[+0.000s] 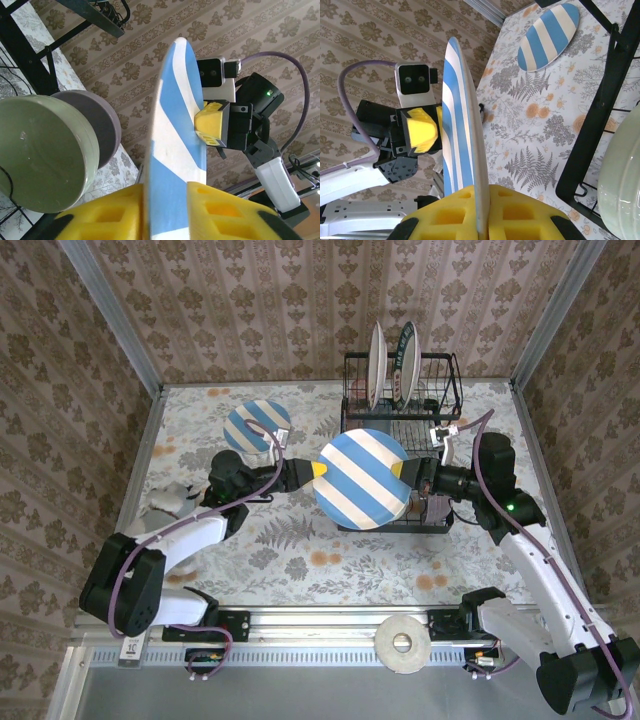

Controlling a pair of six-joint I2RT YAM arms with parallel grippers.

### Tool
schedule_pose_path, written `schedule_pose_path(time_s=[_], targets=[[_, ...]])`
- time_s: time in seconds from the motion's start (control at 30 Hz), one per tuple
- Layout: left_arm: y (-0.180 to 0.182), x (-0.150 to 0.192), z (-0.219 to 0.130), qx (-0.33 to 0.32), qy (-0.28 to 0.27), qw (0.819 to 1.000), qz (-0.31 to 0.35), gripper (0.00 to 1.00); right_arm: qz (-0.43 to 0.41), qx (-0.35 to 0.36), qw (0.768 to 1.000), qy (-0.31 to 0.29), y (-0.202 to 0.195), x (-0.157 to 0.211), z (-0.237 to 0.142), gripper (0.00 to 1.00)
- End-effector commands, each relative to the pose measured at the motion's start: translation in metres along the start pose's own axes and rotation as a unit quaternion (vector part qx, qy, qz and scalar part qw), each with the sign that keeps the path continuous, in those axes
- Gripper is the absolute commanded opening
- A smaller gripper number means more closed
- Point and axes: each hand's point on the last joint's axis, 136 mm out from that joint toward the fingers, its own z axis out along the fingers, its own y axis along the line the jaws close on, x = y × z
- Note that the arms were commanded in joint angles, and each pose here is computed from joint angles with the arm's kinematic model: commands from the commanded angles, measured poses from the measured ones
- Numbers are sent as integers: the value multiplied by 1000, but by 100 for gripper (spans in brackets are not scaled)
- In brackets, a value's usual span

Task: Unload the mixed dishes from the dish rack

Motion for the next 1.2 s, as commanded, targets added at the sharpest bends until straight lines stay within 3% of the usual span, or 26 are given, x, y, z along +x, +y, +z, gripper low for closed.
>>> schedule_pose_path(time_s=[0.0, 0.1, 0.27, 0.53, 0.6, 0.73, 0.9, 0.97, 1.17], targets=[[-15, 3, 0, 28, 5, 999, 22, 22, -9, -19, 1000, -1, 7, -2, 1, 0], [-15, 2, 0, 28, 5, 999, 20, 17, -9, -22, 1000, 0, 7, -3, 2, 0], [-15, 1, 0, 27, 2, 999, 18, 0, -11, -26, 1000, 1, 8, -4, 4, 0], [-9, -3, 1, 16, -9, 1000, 14, 0, -20, -31, 999, 1, 10, -8, 5, 1], [-8, -4, 1, 14, -13, 1000, 14, 0, -23, -34, 999, 3, 11, -9, 6, 15], [-6, -8, 1, 9, -22, 1000, 13, 0, -41, -49, 998, 0, 17, -11, 6, 57], [-5, -14, -1, 4, -31, 999, 9, 0, -69, -55, 996, -13, 21, -15, 4, 92], [-3, -17, -5, -1, -39, 999, 8, 0, -79, -50, 995, -24, 21, -16, 2, 100], [9, -38, -31, -45, -85, 995, 10, 0, -106, -54, 991, -52, 21, -19, -2, 100]])
